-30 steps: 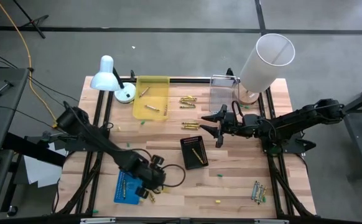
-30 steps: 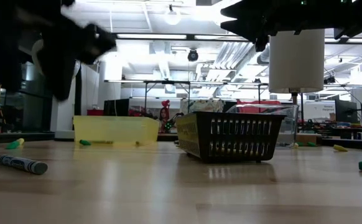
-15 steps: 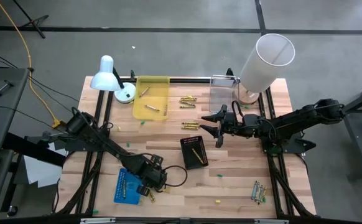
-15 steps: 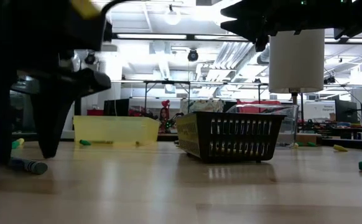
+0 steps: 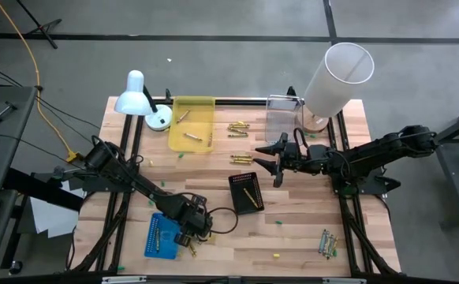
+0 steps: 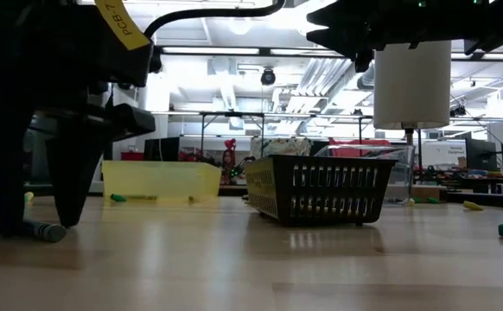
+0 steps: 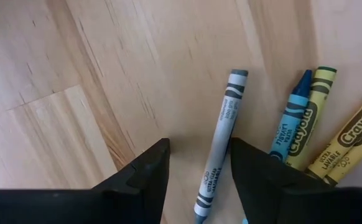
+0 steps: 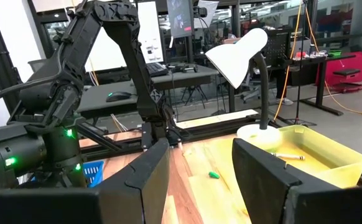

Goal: Sort crayons
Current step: Put the gray crayon into the yellow transparent bin

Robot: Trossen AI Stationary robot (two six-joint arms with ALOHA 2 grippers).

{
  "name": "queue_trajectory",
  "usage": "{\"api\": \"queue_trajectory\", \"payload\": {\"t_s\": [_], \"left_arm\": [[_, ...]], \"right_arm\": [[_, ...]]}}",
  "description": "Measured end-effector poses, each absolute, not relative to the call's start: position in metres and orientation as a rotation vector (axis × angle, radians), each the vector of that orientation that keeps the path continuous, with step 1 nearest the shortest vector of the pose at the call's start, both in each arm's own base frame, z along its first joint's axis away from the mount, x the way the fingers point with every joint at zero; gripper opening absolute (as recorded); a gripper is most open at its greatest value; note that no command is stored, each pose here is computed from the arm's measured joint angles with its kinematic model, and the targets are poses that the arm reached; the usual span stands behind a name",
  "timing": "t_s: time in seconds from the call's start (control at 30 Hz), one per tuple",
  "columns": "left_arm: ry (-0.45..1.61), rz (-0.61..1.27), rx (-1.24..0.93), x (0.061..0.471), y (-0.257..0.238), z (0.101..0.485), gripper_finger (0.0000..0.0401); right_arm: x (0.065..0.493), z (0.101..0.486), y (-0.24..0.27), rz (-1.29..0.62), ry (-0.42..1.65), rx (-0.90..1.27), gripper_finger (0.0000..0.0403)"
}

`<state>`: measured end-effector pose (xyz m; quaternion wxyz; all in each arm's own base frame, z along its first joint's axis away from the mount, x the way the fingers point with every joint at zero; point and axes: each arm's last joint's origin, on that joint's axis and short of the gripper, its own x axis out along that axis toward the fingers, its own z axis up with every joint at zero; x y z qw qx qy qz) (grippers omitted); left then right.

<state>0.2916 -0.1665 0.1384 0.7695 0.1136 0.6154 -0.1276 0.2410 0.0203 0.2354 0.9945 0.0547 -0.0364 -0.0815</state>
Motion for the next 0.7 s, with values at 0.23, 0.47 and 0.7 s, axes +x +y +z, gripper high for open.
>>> {"api": "queue_trajectory", "payload": {"t_s": [0.23, 0.47, 0.7], "left_arm": [[1.319, -0.249, 0.294, 0.292, -0.165, 0.138, 0.01], [1.319, -0.222, 0.261, 0.297, -0.157, 0.138, 0.01], [1.347, -0.17, 0.11, 0.303, -0.145, 0.138, 0.013]], "right_arm": [[0.241, 0.235, 0.02, -0.163, -0.073, 0.11, 0.0169], [0.241, 0.235, 0.02, -0.164, -0.073, 0.11, 0.0169], [0.241, 0.235, 0.02, -0.164, -0.073, 0.11, 0.0169]]}}
